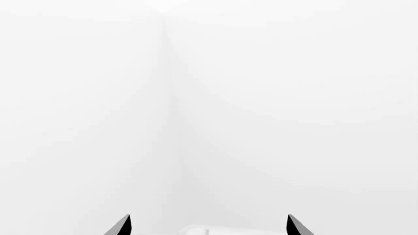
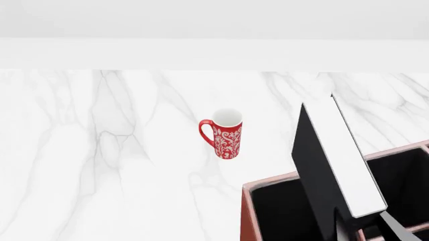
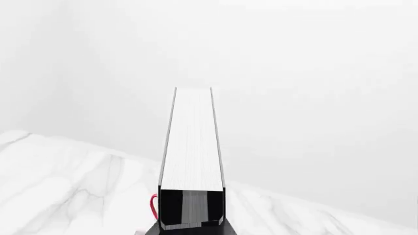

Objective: Pick up the book and place it in the left compartment of the caddy.

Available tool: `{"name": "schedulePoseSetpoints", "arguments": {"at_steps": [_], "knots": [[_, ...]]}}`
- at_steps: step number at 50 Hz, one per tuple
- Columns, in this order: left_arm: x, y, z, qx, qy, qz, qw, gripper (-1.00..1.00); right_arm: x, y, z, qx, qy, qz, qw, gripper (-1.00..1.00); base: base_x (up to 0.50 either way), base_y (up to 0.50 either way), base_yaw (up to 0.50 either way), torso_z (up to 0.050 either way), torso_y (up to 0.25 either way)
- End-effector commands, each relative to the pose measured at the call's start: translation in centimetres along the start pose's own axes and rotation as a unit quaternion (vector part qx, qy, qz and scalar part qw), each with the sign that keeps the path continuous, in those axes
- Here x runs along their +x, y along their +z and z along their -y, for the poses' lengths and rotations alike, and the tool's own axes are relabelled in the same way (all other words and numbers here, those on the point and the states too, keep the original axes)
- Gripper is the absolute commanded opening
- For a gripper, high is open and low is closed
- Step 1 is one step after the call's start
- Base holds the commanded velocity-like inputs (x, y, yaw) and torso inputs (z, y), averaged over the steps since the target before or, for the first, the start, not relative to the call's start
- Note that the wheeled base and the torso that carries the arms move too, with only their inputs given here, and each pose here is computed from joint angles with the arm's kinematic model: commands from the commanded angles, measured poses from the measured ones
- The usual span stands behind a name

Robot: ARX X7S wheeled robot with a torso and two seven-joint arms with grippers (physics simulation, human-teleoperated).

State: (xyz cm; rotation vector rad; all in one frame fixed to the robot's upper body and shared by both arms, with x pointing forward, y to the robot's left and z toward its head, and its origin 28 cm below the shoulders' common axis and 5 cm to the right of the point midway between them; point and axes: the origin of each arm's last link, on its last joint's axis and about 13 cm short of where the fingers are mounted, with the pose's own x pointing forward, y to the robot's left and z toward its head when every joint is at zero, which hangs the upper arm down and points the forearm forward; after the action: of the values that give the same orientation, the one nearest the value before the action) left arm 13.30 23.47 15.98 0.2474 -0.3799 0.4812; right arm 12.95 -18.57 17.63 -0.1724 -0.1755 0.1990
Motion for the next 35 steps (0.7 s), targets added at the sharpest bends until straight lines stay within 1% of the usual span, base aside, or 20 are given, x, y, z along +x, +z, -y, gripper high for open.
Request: {"name": "schedulePoseSetpoints", "arguments": {"at_steps": [1,7,14,15,16,18,19,26,29,32,35], "knots": [[0.0,0.0,-0.2,0.004,0.001,0.001,1.000,1.00,1.0,-0.1,0.7,-0.041,-0.002,0.009,0.999,-1.00,0.00,0.00,0.00,0.000,0.000],[-0.1,0.0,-0.2,0.005,0.001,0.001,1.000,1.00,0.8,0.1,1.1,-0.039,-0.008,0.006,0.999,-1.00,0.00,0.00,0.00,0.000,0.000],[-0.1,0.1,-0.2,0.004,0.001,0.002,1.000,1.00,0.4,0.1,1.3,-0.042,0.003,0.002,0.999,-1.00,0.00,0.00,0.00,0.000,0.001],[-0.1,0.1,-0.2,0.003,0.001,0.002,1.000,1.00,0.4,0.1,1.4,-0.042,0.003,0.000,0.999,-1.00,0.00,0.00,0.00,0.000,0.000],[-0.1,0.1,-0.3,0.003,0.003,0.003,1.000,1.00,0.3,-0.1,1.4,-0.032,0.012,-0.021,0.999,-1.00,0.00,0.00,0.00,0.000,0.000],[-0.1,0.1,-0.3,0.002,0.003,0.003,1.000,1.00,0.3,-0.2,1.4,-0.045,0.008,-0.015,0.999,-1.00,0.00,0.00,0.00,0.000,0.005],[-0.1,0.1,-0.3,0.003,0.003,0.003,1.000,1.00,0.3,-0.2,1.5,-0.039,0.009,-0.019,0.999,-1.00,0.00,0.00,0.00,0.000,0.000],[-0.1,0.1,-0.3,0.001,0.003,0.002,1.000,1.00,-0.1,-0.1,1.4,-0.041,0.028,-0.028,0.998,-1.00,0.00,0.00,0.00,0.001,0.001],[-0.1,0.0,-0.3,0.000,0.003,0.002,1.000,1.00,0.0,0.0,1.5,-0.040,0.025,-0.032,0.998,-1.00,0.00,0.00,0.00,0.000,0.000],[-0.1,0.0,-0.3,0.000,0.004,0.003,1.000,1.00,0.1,-0.2,1.7,-0.036,0.026,-0.054,0.998,-1.00,0.00,0.00,0.00,0.000,0.000],[-0.1,0.0,-0.4,0.000,0.004,0.003,1.000,1.00,0.0,-0.4,1.7,-0.037,0.026,-0.061,0.997,-1.00,0.00,0.00,0.00,0.000,0.003]]}}
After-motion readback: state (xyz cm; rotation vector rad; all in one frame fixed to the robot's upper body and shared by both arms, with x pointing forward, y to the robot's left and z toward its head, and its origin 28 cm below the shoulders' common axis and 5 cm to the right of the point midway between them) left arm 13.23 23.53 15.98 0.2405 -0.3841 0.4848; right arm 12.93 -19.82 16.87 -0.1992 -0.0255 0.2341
